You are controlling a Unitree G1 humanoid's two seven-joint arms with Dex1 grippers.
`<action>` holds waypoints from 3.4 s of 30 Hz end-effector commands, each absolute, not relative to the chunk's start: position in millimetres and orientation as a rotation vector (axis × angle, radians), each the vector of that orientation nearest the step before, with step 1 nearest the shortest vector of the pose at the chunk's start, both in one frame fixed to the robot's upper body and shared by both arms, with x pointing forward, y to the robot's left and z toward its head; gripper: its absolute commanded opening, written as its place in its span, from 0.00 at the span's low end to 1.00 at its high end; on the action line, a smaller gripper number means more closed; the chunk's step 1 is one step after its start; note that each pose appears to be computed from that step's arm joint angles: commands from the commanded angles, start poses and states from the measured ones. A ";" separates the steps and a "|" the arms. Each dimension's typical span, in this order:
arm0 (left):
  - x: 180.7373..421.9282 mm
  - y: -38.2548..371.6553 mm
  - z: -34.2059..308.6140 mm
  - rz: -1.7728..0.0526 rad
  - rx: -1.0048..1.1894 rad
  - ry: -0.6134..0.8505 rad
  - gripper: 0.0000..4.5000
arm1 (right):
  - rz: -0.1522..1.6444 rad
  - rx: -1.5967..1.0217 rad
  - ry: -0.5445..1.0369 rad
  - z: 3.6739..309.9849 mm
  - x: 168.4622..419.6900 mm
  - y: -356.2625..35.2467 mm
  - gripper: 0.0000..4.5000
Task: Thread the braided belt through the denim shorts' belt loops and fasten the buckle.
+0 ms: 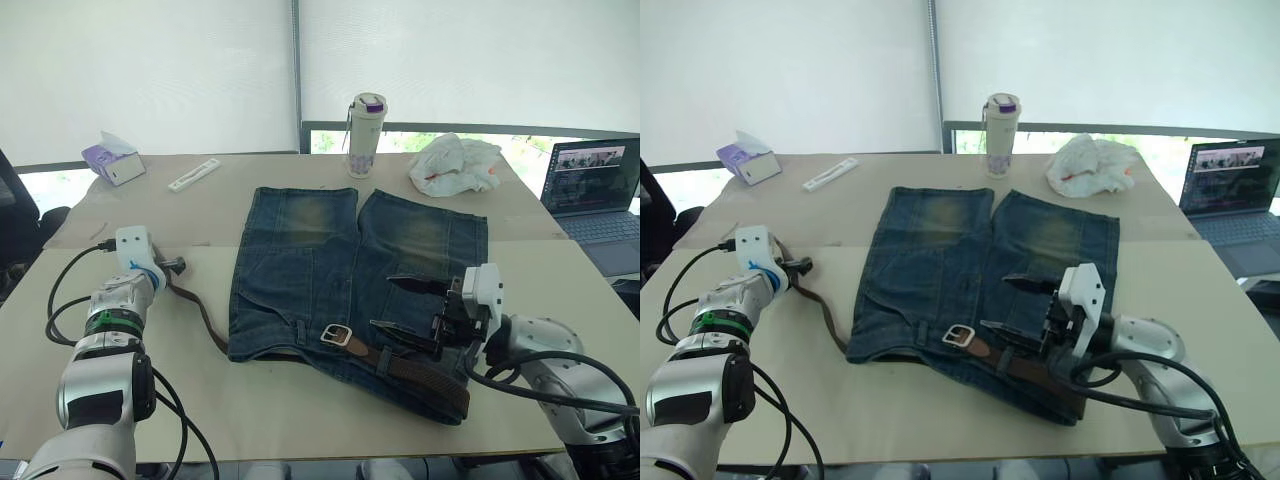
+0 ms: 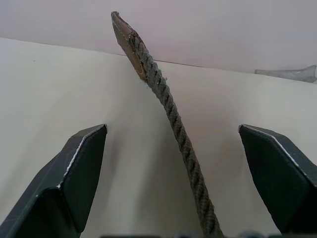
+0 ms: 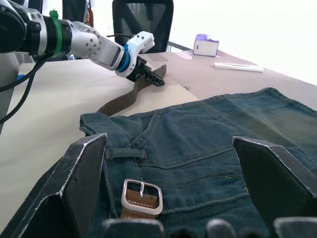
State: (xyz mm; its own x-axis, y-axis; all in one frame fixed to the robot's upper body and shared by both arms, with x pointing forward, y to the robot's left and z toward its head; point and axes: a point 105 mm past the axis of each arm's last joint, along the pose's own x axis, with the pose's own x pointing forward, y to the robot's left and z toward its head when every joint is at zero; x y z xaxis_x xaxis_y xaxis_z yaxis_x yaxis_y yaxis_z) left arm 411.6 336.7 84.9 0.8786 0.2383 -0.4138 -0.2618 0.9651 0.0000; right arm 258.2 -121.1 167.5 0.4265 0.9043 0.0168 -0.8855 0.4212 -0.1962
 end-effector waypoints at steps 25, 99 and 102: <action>384.0 190.0 202.0 -0.713 0.902 -0.368 0.02 | 1.023 -0.133 -0.183 195.7 258.5 -143.1 1.00; 299.2 126.4 161.9 -0.690 1.368 -0.704 0.00 | 0.945 0.785 0.370 187.5 284.4 -39.2 0.81; 297.5 124.0 159.8 -0.705 1.372 -0.715 0.00 | 0.917 0.798 0.396 185.9 288.2 -38.7 0.58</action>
